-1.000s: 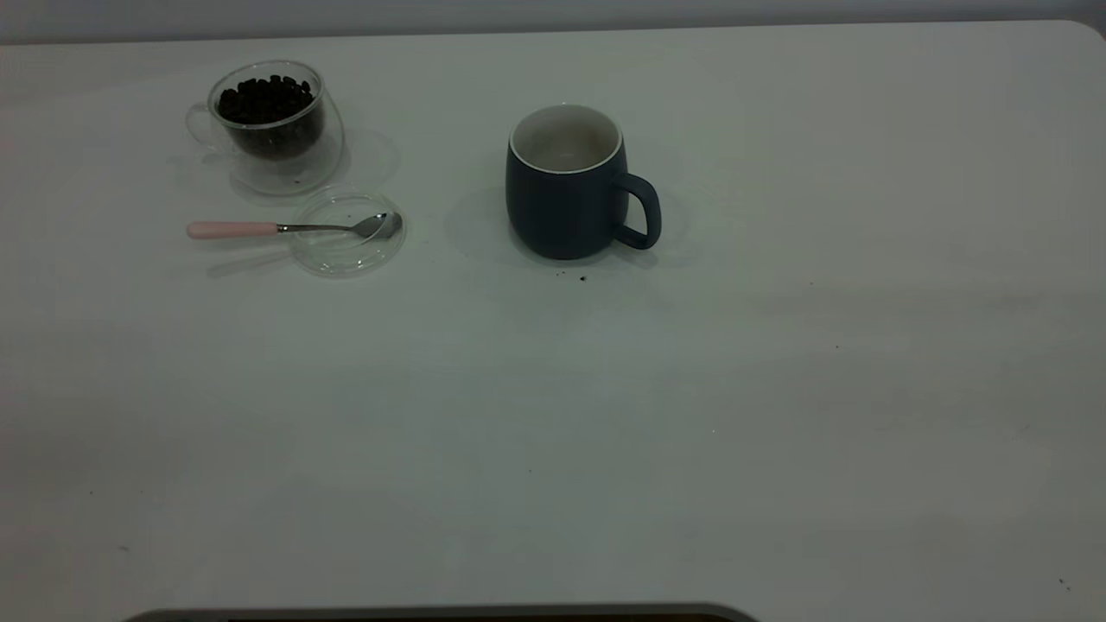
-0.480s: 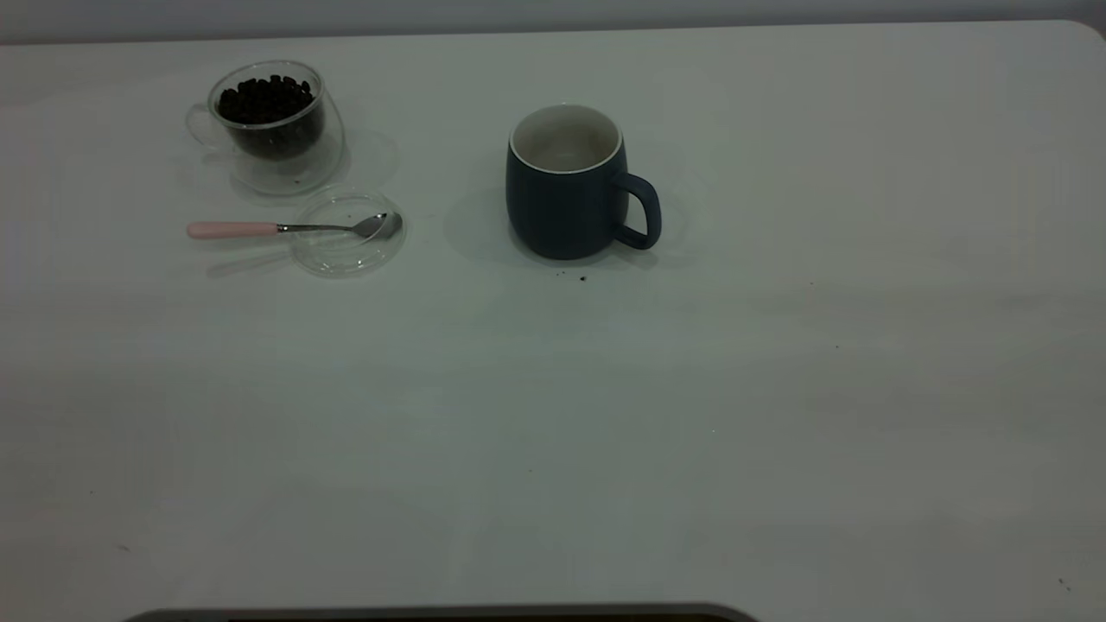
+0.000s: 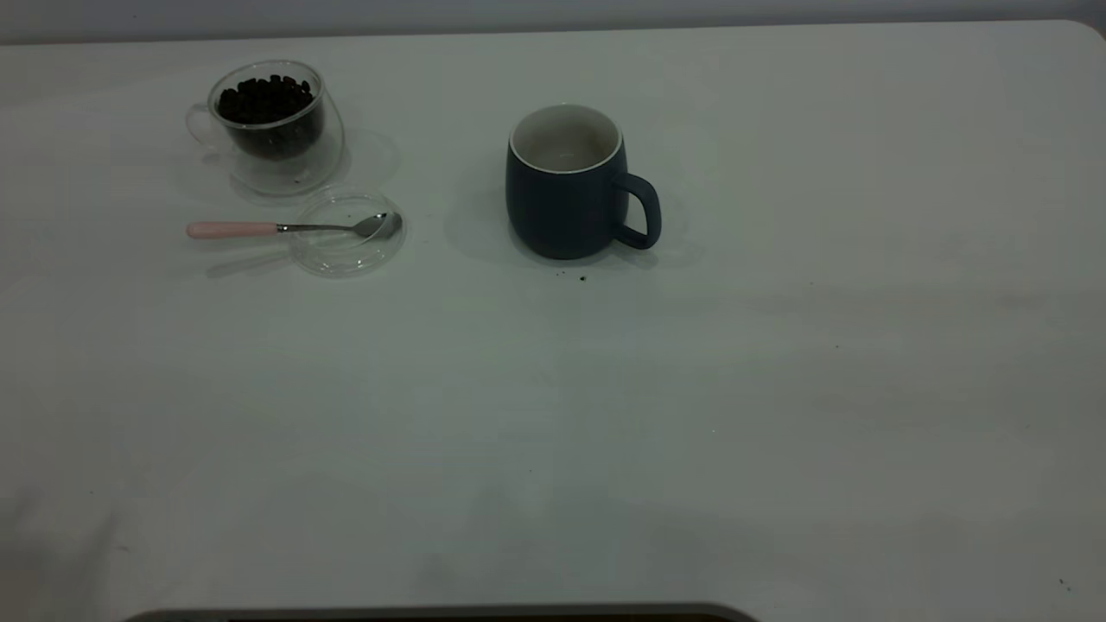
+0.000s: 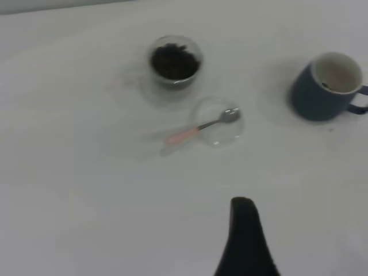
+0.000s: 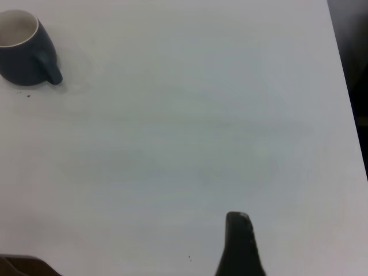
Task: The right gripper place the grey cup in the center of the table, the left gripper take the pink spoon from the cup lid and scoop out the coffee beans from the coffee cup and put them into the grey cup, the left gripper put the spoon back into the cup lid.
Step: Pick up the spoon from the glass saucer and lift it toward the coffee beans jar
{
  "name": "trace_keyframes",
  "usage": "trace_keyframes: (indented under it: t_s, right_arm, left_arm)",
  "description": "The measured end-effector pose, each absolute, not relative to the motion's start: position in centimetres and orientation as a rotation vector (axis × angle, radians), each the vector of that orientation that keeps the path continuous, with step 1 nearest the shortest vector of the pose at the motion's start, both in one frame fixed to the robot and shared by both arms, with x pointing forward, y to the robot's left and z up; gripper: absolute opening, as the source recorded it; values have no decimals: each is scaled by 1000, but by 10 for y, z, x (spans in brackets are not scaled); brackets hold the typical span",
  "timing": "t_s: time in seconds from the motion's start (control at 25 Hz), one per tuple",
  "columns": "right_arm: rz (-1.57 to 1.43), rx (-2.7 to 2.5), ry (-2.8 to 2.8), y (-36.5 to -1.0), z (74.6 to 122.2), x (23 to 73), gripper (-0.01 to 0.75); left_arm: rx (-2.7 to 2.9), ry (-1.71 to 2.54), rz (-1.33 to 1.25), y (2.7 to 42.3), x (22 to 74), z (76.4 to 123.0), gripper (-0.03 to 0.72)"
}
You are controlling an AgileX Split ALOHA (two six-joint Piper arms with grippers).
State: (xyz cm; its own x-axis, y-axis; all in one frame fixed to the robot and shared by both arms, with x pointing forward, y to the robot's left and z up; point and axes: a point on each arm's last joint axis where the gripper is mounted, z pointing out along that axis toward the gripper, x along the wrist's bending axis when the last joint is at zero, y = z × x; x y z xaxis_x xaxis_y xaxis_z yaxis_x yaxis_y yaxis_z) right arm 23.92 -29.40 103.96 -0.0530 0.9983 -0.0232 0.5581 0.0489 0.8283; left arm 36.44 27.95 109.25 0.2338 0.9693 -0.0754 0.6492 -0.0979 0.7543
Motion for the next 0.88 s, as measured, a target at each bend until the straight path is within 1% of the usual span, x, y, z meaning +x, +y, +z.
trace_keyframes:
  t_s: [0.24,0.52,0.6,0.72,0.88]
  right_arm:
    - [872,1579,1686,-294,1040,239,591]
    - [872,1579,1686,-294,1040,239,591]
    - [872,1579,1686,-294,1040,239,591]
    - [873,1577,1684,-294,1040,239,591]
    - [875,1576,1683,-294,1040,238,591]
  left_arm:
    - [1956,1407,449,269,431,1106,588]
    - [1910,1495,97,253,513,1092,588]
    - [1899,1540,3,252,535,1080,588]
    - [1858,1616,-125,263,562,1062,596]
    - [1783,1687,-244,294,582,1030,623]
